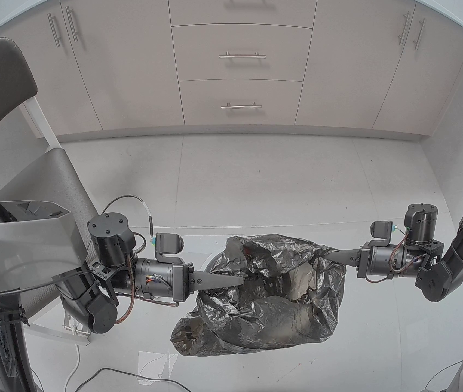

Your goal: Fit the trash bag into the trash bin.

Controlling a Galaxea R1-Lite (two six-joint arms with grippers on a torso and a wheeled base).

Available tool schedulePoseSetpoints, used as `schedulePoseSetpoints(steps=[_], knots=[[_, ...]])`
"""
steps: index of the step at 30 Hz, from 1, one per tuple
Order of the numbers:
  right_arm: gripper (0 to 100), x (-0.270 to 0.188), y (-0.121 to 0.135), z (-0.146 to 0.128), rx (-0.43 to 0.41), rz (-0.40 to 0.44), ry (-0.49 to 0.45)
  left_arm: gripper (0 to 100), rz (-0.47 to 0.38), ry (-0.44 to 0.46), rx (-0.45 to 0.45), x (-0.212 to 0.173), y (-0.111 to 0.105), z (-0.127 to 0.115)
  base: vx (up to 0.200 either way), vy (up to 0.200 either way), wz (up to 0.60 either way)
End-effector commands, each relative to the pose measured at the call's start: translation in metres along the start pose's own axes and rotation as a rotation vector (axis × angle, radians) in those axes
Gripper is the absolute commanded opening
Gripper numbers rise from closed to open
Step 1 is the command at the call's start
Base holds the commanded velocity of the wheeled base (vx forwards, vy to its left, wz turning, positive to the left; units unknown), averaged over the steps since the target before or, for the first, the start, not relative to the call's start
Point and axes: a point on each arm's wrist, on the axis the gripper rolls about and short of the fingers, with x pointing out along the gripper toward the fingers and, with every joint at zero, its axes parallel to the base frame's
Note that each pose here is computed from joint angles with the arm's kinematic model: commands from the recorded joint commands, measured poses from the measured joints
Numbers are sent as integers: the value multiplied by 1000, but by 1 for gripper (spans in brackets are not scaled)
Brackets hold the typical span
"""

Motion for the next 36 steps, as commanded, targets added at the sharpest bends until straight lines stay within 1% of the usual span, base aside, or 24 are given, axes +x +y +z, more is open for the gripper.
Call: schedulePoseSetpoints(steps=[1,3,8,12,19,23,27,28,29,30,32,33,34,36], knots=[[0,17,-6,-14,-12,-27,-8,0,11,-20,11,-4,13,7,0,0,0],[0,21,-7,-15,-17,-48,-25,0,16,-28,14,-6,15,9,0,0,0],[0,27,-1,-10,-6,-61,-49,0,23,-43,25,-10,19,15,0,0,0],[0,29,3,3,-38,-89,-100,0,29,-59,40,-12,25,21,0,0,0],[0,25,9,12,-58,-84,-124,0,40,-75,46,-18,27,25,0,0,0],[0,25,9,8,-50,-89,-115,0,45,-70,29,-19,30,21,0,0,0],[0,33,6,-7,-23,-102,-72,0,66,-53,-24,-23,29,4,0,0,0],[0,36,5,-11,-22,-127,-68,0,72,-50,-40,-24,29,0,0,0,0],[0,37,5,-13,-20,-132,-65,0,74,-49,-44,-25,29,-1,0,0,0],[0,43,3,-18,-14,-164,-59,0,86,-48,-61,-28,30,-7,0,0,0],[0,49,1,-27,-14,-184,-50,0,98,-44,-38,-32,32,-12,0,0,0],[0,49,1,-27,-14,-184,-50,0,98,-44,-38,-32,32,-12,0,0,0],[0,56,-1,-35,-17,-178,-46,0,102,-30,-3,-32,37,-19,0,0,0],[0,61,-4,-39,-22,-178,-51,0,107,-23,2,-32,41,-23,0,0,0]])
